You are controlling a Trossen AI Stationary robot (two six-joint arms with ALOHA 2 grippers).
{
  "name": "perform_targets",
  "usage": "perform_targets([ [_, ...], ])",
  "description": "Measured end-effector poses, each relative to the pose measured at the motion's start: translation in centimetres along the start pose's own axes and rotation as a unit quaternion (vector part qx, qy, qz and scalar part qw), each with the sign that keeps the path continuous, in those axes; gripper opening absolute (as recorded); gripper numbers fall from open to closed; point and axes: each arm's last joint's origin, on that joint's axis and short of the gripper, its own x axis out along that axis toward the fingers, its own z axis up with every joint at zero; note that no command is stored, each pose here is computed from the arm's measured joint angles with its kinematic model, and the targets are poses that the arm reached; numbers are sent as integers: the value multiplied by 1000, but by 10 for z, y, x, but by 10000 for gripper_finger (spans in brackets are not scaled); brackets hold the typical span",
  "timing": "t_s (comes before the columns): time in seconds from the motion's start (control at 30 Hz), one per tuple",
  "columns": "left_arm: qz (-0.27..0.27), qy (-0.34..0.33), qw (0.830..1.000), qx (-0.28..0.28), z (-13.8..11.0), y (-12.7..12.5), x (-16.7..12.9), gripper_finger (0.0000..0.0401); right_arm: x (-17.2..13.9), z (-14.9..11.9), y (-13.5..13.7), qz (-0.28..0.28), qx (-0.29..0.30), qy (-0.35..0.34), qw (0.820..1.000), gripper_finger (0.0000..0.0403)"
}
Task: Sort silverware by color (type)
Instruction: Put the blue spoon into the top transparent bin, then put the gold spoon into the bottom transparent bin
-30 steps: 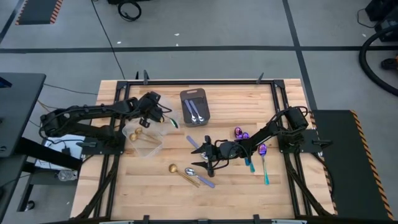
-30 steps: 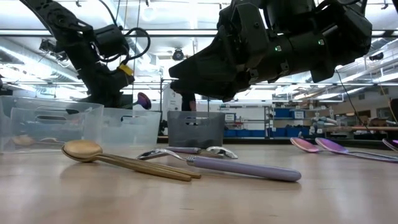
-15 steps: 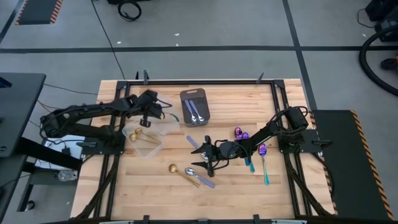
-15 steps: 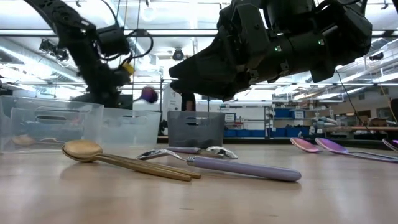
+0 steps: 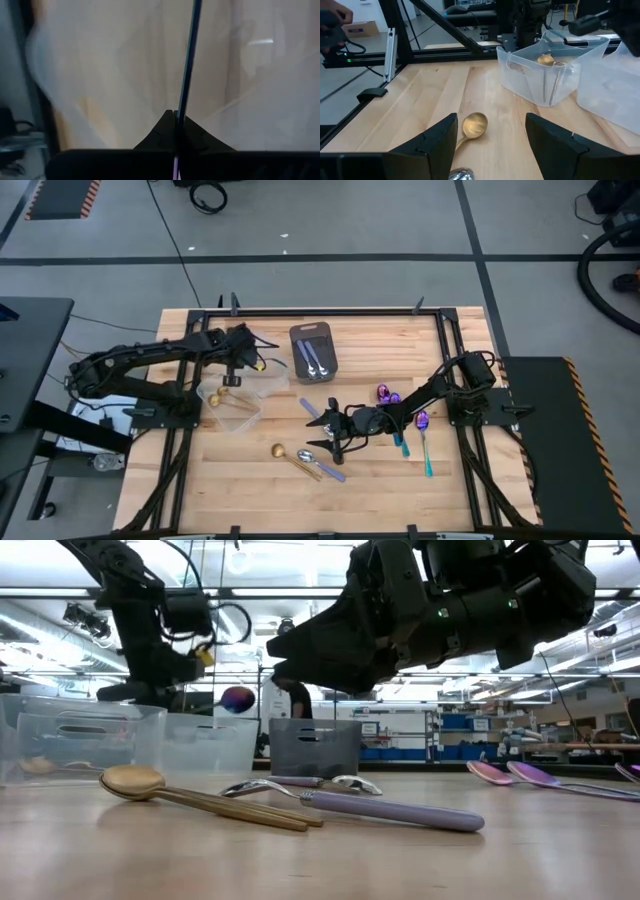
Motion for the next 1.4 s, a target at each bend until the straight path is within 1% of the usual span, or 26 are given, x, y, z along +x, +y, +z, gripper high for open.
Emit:
perform_targets([
  [0.17, -23, 37, 999, -15, 2, -4, 16, 3, 0, -1, 0, -1, -1, 5, 1000, 242],
  [0.33, -26, 40, 999, -21, 3, -4, 20, 11, 0, -2, 0, -1, -3, 8, 1000, 242],
  [0.5, -24, 34, 999, -35, 4, -4, 20, 40, 0, -3, 0, -2, -5, 13, 1000, 242],
  [0.67, -23, 29, 999, -40, 7, -6, 15, 88, 0, -3, 0, -2, -5, 16, 1000, 242],
  [0.9, 46, -10, 998, -53, 21, -4, -10, 164, 0, -4, 0, -2, -6, 20, 1000, 242],
  [1.03, 65, -27, 995, -71, 28, -9, -21, 198, 0, -4, 0, -2, -6, 21, 1000, 242],
  [1.1, 78, -36, 994, -70, 32, -14, -26, 205, 0, -4, 0, -2, -6, 21, 1000, 242],
  [1.23, 129, -53, 988, -63, 43, -29, -34, 204, 0, -4, 0, -2, -6, 21, 1000, 242],
  [1.4, 170, -109, 979, -33, 59, -53, -47, 194, 0, -4, 0, -2, -5, 21, 1000, 242],
])
